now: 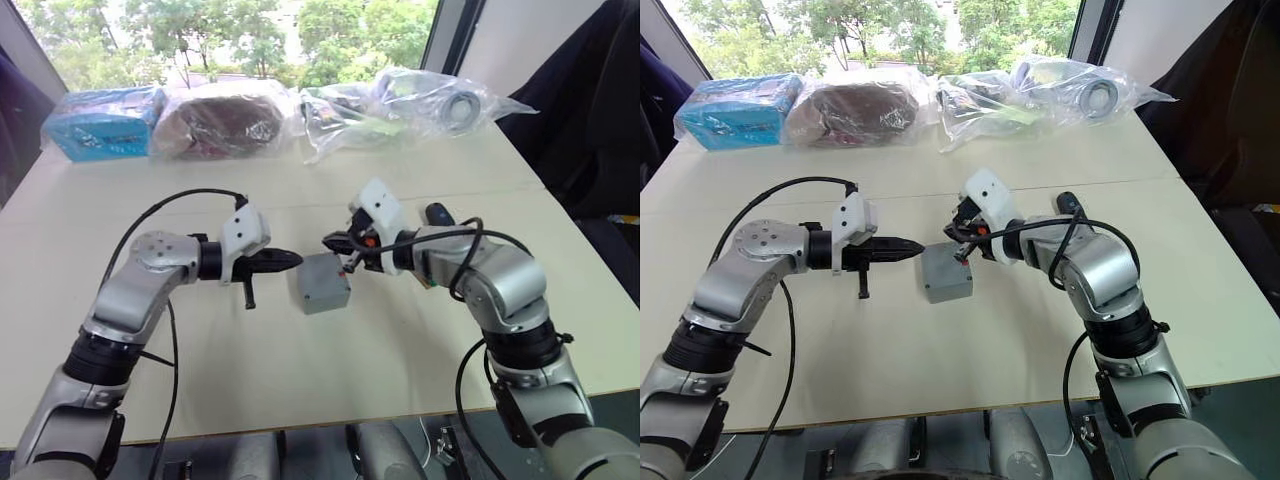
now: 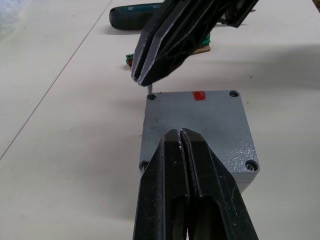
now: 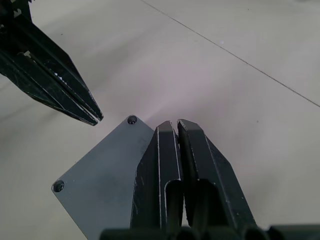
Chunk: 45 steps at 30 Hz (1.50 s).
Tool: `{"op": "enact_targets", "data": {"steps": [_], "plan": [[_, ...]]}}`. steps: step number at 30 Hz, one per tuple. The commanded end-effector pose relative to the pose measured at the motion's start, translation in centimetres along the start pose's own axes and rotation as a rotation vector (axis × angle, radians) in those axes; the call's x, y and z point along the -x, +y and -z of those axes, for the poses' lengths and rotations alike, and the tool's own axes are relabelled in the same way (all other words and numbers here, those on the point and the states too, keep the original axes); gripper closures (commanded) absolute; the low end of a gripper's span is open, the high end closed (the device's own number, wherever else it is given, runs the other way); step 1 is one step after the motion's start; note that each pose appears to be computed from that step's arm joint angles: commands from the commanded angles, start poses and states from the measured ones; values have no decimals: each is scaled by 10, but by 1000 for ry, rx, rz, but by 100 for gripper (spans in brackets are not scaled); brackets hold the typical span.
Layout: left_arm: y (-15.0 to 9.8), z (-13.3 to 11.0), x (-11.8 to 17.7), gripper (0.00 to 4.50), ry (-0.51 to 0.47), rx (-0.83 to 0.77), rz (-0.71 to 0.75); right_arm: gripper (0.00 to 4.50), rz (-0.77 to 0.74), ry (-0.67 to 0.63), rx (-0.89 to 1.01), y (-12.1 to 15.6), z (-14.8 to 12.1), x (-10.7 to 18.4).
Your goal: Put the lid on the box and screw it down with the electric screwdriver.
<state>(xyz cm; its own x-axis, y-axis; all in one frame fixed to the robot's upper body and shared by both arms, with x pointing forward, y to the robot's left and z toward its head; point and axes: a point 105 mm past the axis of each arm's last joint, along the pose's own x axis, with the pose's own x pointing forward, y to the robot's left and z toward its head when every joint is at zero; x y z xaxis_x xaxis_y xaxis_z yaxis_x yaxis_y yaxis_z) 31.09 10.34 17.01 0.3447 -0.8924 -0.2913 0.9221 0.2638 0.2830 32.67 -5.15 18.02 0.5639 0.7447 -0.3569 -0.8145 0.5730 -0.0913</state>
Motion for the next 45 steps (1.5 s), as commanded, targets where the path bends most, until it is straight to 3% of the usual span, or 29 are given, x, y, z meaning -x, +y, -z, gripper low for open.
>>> {"op": "enact_targets", "data": {"steps": [1,34,39,40,45], "plan": [[0,-5,0,450,-12,-30,-8,444,12,-22,26,-1,-4,2],[-3,-3,1,450,-7,-28,-8,444,12,72,-3,-12,32,-10],[-4,-3,0,450,-8,-25,-6,316,11,67,-6,-13,31,-9],[-4,-3,0,450,-8,-25,-5,259,10,63,-5,-13,30,-9],[-4,-3,-1,450,-9,-23,-3,75,24,37,7,-17,20,-2]]}}
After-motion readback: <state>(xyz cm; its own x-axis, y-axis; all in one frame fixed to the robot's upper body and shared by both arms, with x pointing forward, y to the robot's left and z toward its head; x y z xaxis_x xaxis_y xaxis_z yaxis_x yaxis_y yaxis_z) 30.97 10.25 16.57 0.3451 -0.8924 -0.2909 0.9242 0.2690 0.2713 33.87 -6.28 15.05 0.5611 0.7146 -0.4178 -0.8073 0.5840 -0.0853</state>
